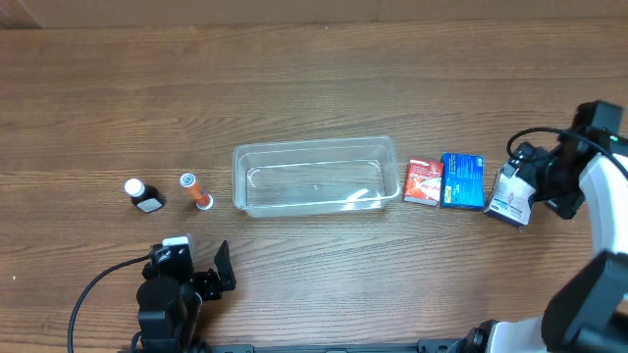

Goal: Pack container
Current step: 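Reach right gripper to the white bandage box and grasp it, then carry the white box left and release it into the container, then move right gripper back and grasp the blue medicine box, then carry the blue box into the container beside the white box, then reach right gripper to the red Panadol box and grasp it, then carry the red box into the container's left end and release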

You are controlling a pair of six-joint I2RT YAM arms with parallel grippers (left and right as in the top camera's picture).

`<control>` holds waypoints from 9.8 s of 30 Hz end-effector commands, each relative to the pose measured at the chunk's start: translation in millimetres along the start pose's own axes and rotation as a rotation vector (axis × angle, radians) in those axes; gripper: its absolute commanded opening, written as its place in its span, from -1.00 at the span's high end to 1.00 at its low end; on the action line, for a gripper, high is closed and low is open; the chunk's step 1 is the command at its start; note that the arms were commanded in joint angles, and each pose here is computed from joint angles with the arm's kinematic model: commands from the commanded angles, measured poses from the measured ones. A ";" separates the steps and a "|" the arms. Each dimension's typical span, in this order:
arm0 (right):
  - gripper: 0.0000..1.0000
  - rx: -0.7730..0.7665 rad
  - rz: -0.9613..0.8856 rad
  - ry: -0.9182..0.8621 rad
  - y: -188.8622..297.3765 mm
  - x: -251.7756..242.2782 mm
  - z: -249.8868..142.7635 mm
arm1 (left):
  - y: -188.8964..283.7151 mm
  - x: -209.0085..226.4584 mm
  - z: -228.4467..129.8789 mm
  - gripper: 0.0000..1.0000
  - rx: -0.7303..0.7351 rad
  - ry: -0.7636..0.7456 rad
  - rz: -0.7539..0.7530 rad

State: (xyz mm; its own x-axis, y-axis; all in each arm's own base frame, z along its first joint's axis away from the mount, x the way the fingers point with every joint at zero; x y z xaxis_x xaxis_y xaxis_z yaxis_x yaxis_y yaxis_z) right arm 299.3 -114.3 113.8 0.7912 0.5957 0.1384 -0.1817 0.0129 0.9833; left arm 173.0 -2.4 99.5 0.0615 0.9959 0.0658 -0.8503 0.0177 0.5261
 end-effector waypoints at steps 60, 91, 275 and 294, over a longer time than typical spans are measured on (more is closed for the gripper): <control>-0.36 0.043 0.051 0.682 -0.3 205.8 -222.2 | -0.1 0.8 0.6 -1.00 -0.009 -0.017 0.007; -1.00 0.151 -0.122 0.327 -57.4 80.4 -47.5 | -0.1 0.8 0.5 -1.00 -0.009 -0.017 0.006; -0.30 -0.036 0.646 0.816 100.2 273.8 -316.2 | -0.1 0.8 0.5 -1.00 -0.009 -0.017 0.006; -0.47 0.116 0.586 0.794 21.5 293.4 -364.0 | -0.1 0.8 0.6 -1.00 -0.009 -0.017 0.007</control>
State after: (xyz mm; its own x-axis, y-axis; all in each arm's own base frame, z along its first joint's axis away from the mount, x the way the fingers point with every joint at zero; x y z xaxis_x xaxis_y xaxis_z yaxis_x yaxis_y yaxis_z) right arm 314.8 347.9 128.4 -0.0384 0.8583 0.5118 -0.3218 -0.4955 0.8068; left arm 173.0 -2.4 99.5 0.0615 0.9959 0.0658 -0.8503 0.0177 0.5261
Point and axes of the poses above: each gripper's point midway between its finger pads, its own y axis back along the fingers, its own x axis along the line the jaws close on, z = x × y, the point moved 3 cm from there along y, back along the fingers, and after that the axes turned 15 degrees about -y, right-handed, at the moved point
